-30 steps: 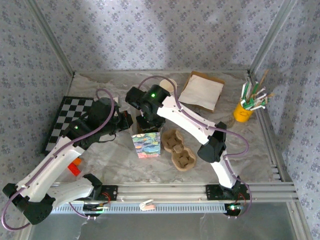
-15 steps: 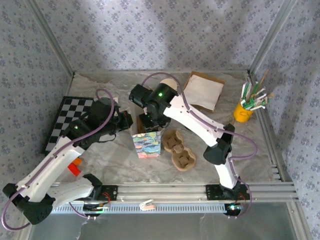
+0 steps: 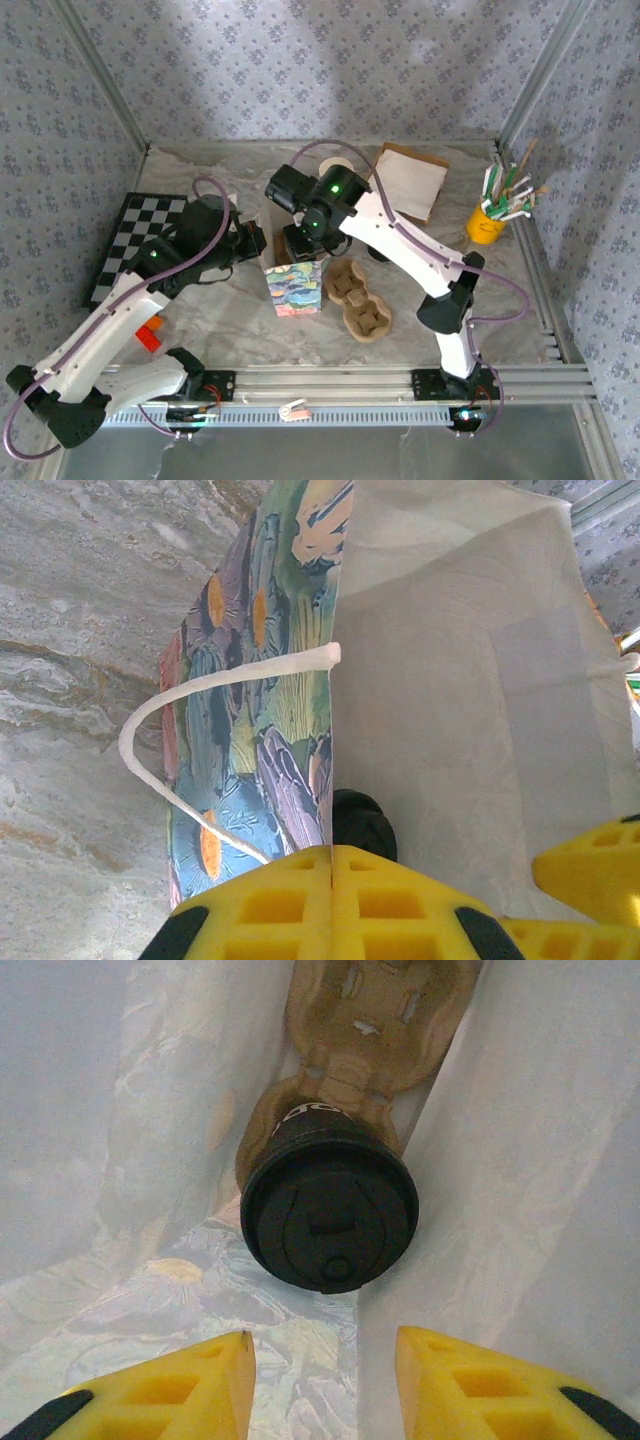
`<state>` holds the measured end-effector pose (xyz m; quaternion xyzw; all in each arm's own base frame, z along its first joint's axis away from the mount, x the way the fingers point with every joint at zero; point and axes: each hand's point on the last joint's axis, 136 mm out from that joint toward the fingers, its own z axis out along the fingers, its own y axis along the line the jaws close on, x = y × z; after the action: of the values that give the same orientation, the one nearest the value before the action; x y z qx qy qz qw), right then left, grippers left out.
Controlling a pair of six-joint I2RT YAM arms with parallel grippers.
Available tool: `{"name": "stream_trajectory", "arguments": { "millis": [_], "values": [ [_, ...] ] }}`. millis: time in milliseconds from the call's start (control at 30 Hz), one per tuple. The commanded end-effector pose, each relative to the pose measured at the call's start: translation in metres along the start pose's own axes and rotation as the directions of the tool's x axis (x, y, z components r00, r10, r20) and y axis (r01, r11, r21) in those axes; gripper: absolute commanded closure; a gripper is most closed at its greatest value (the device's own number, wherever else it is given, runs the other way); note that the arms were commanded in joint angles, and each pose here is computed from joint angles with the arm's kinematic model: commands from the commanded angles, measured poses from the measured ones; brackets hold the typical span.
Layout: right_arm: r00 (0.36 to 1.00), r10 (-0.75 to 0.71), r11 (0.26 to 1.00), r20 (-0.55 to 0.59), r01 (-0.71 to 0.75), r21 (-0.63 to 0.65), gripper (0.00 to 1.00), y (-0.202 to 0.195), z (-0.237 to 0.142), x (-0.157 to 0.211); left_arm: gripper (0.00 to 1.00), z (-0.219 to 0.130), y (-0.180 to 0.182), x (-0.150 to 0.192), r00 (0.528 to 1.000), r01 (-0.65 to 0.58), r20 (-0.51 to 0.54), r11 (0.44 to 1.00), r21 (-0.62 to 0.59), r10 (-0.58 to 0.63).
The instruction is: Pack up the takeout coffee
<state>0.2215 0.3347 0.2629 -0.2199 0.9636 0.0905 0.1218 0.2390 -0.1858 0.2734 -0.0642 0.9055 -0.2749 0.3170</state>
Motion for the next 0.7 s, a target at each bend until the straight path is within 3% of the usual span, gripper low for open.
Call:
{"name": "stream_trajectory", "arguments": {
  "millis": [0,167,533,667],
  "values": [
    [0.999,-0.008,1.0,0.041,0.008,0.004,0.57,-0.006,-0.022,0.005,0.96,0.001,0.006,0.0,1.0,-0.004,-0.005,0.999,-0.032,0.003],
    [0.996,-0.003,1.0,0.087,0.004,-0.014,0.57,-0.009,-0.037,0.003,0.9,-0.001,0.005,-0.002,1.0,-0.002,0.001,1.0,-0.031,0.002],
    [0.983,0.011,0.999,0.182,-0.002,-0.046,0.54,-0.018,-0.07,0.0,0.58,-0.018,0.005,-0.014,0.999,-0.035,0.032,0.998,-0.046,0.036],
    [0.973,0.025,0.997,0.231,-0.007,-0.08,0.52,-0.021,-0.086,-0.004,0.52,-0.028,0.003,-0.019,0.998,-0.041,0.052,0.999,-0.036,0.043]
  ]
}}
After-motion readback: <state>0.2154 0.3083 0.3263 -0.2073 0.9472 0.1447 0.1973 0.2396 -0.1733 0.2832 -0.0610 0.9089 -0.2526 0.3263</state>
